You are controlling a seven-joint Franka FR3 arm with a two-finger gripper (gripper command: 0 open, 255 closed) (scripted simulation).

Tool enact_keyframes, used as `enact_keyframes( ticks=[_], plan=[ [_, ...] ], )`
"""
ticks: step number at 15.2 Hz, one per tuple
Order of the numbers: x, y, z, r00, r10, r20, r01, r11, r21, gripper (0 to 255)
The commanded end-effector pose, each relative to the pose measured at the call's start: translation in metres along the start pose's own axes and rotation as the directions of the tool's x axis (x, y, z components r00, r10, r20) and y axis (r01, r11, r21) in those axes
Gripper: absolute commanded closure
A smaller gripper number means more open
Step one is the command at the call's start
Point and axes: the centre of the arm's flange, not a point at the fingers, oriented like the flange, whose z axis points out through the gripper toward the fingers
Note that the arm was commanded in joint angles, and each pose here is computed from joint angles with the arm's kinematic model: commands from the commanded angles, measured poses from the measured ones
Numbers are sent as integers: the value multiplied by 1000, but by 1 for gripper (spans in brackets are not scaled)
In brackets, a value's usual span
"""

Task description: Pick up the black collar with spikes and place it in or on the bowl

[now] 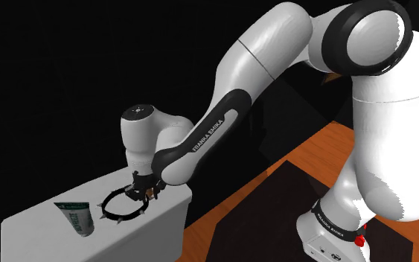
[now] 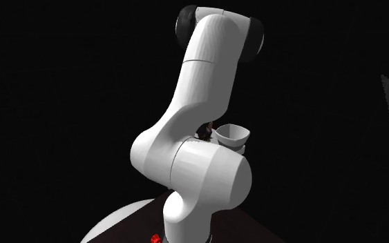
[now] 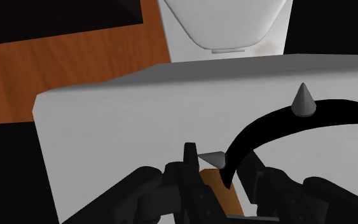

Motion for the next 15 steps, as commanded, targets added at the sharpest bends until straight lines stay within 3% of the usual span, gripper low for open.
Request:
enact_keyframes(
  ticks=[1,15],
  plan=[
    [1,1,-10,1000,0,0,0,1000,0,255],
    [1,1,-84,1000,0,0,0,1000,0,255]
  ],
)
